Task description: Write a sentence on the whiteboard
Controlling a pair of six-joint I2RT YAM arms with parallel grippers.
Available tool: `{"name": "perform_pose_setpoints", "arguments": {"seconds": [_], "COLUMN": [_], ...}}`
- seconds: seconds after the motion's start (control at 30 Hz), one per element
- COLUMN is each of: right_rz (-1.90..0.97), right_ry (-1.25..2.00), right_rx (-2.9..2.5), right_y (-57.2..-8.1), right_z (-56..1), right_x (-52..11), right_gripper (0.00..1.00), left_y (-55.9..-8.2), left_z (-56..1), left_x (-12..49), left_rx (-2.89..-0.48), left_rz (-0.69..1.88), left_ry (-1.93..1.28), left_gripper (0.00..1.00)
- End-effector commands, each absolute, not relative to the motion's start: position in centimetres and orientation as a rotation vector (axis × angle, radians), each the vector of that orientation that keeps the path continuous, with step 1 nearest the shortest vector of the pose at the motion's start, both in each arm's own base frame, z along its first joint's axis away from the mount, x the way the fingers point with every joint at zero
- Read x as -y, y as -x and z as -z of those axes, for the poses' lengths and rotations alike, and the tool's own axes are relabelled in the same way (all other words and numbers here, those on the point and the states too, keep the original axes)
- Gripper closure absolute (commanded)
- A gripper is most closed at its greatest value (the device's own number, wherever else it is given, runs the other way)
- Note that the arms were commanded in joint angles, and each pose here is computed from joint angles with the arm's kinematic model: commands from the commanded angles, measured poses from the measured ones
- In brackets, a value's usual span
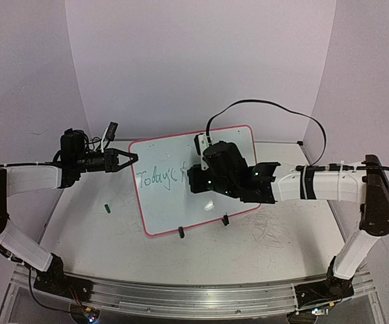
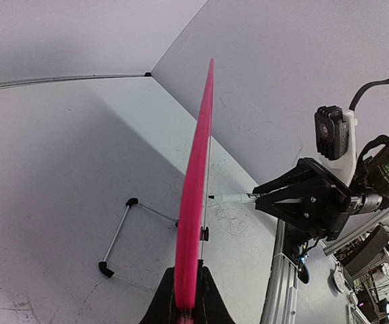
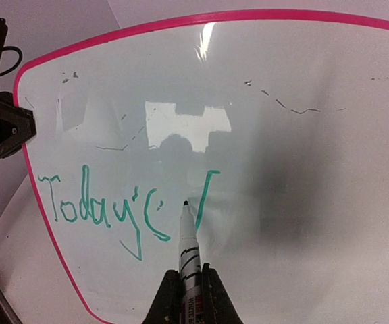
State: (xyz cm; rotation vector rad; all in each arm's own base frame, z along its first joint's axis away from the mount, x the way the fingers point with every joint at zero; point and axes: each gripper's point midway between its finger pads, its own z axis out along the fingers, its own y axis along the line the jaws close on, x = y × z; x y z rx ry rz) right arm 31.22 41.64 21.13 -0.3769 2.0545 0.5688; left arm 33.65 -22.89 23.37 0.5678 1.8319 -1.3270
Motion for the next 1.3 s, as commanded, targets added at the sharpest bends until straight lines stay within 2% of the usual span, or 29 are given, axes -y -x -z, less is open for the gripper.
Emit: {"name": "perform_pose_setpoints", "arguments": {"seconds": [0.0,0.4,0.6,1.27], "right_rz": [-0.521,-0.419,-0.657,-0.523], "right_ry": [0.344,0.289,0.352,0.398], "right_rx": [-2.05,-2.074,-1.934,-1.979], "right_y": [-32.1,-32.3,-30.5,-31.7], "right_z": [-21.6,-21.5,-25.6,-23.6], "right_x": [-41.6,-39.5,-39.6,-39.8], "right_gripper": [1.0,1.0,1.0,1.0], "left_y": [-34.5,-34.4,-34.4,-34.5], "left_z": [-24.1,-24.1,-24.1,-24.0], "left_x": [22.6,22.7,22.7,22.8], "left_rx": [-1.815,-1.816,-1.816,-1.818], "left_rz": [1.254,1.256,1.256,1.249], "left_ry": [-0.563,-0.564,-0.565,-0.566], "left_gripper": [1.0,1.0,1.0,1.0]}}
